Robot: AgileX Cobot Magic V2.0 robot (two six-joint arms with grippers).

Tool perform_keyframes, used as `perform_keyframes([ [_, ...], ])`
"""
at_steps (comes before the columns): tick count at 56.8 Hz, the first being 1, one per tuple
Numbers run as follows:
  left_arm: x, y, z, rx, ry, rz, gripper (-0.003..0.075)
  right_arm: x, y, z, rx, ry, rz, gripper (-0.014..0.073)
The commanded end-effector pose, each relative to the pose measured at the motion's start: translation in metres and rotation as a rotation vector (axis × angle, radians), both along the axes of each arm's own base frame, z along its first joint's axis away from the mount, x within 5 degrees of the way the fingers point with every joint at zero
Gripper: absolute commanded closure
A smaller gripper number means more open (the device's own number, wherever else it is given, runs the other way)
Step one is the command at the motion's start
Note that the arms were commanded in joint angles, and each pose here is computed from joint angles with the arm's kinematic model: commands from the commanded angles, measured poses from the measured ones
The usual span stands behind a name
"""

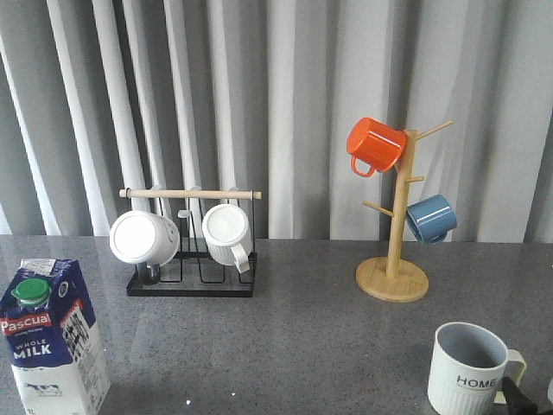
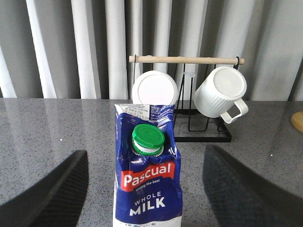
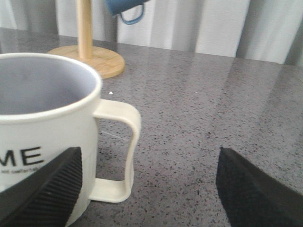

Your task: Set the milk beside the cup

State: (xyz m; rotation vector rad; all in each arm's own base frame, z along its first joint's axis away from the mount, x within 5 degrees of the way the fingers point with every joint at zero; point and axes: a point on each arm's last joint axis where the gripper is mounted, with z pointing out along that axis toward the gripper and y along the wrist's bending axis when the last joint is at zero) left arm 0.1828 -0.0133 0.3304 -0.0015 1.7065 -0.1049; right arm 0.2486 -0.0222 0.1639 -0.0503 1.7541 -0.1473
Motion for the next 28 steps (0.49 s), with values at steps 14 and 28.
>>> perform_keyframes([
  [14, 0.001, 0.0, 0.018, -0.021, -0.103, 0.013, 0.0235, 0.011, -0.006, 0.018, -0.005, -0.119, -0.035, 0.0036],
  [28, 0.001, 0.0, 0.018, -0.021, -0.103, 0.013, 0.0235, 0.021, -0.009, 0.013, -0.003, -0.104, -0.042, 0.0036],
])
